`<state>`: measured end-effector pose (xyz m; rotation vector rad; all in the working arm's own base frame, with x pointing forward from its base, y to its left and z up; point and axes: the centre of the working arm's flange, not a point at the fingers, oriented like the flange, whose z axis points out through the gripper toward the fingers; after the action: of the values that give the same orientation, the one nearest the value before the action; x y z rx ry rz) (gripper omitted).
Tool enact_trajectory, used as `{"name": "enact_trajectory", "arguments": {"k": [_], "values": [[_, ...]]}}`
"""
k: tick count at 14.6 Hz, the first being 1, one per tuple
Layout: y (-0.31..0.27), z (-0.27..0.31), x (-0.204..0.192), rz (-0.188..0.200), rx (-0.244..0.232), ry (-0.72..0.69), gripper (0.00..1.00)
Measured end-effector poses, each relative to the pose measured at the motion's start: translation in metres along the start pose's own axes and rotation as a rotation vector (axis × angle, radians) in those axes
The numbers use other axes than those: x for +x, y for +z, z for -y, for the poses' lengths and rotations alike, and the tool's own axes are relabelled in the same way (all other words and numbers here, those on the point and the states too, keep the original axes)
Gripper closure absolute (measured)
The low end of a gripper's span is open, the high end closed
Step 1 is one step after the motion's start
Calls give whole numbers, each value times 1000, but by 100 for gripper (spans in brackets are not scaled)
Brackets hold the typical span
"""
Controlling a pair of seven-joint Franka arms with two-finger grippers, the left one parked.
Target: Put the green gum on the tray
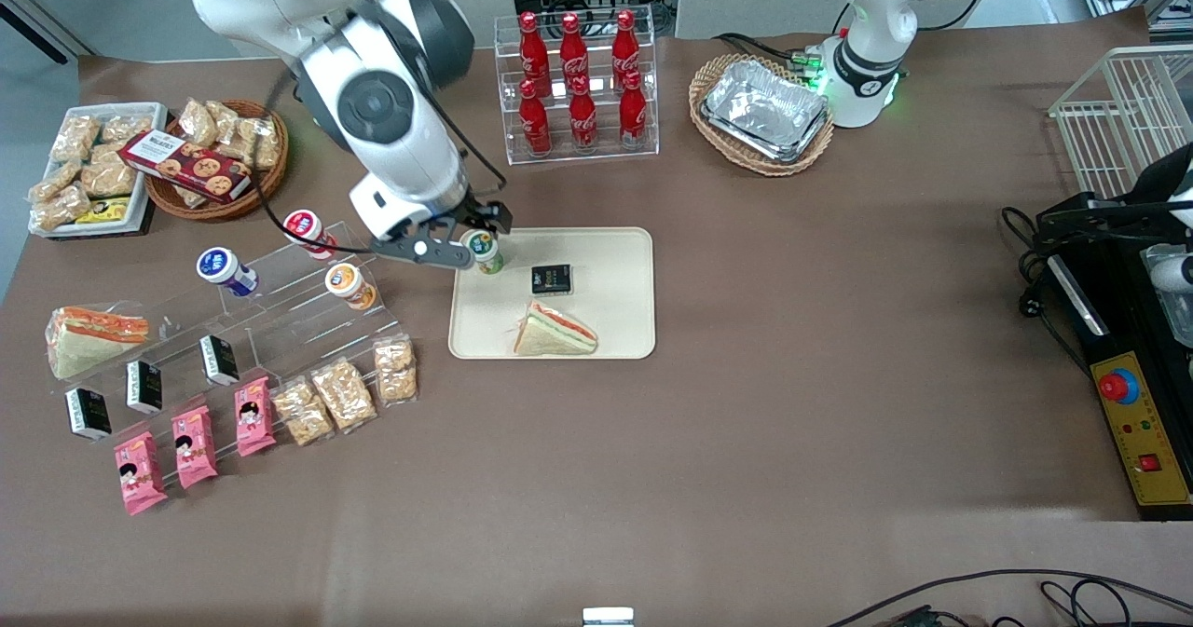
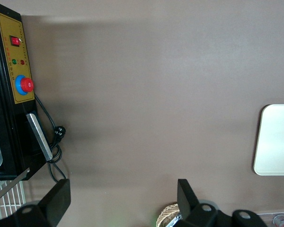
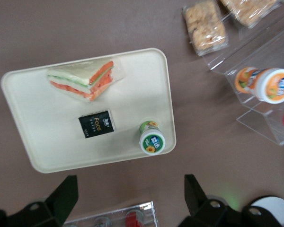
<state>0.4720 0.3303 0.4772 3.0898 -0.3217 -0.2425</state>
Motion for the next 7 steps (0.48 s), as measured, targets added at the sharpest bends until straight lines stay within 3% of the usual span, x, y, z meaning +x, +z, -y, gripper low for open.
{"name": "enact_trajectory", "arguments": {"k": [4, 7], "values": [[-82, -29, 18, -20, 23, 53, 0], [-109, -71, 44, -18, 29, 74, 0]]}}
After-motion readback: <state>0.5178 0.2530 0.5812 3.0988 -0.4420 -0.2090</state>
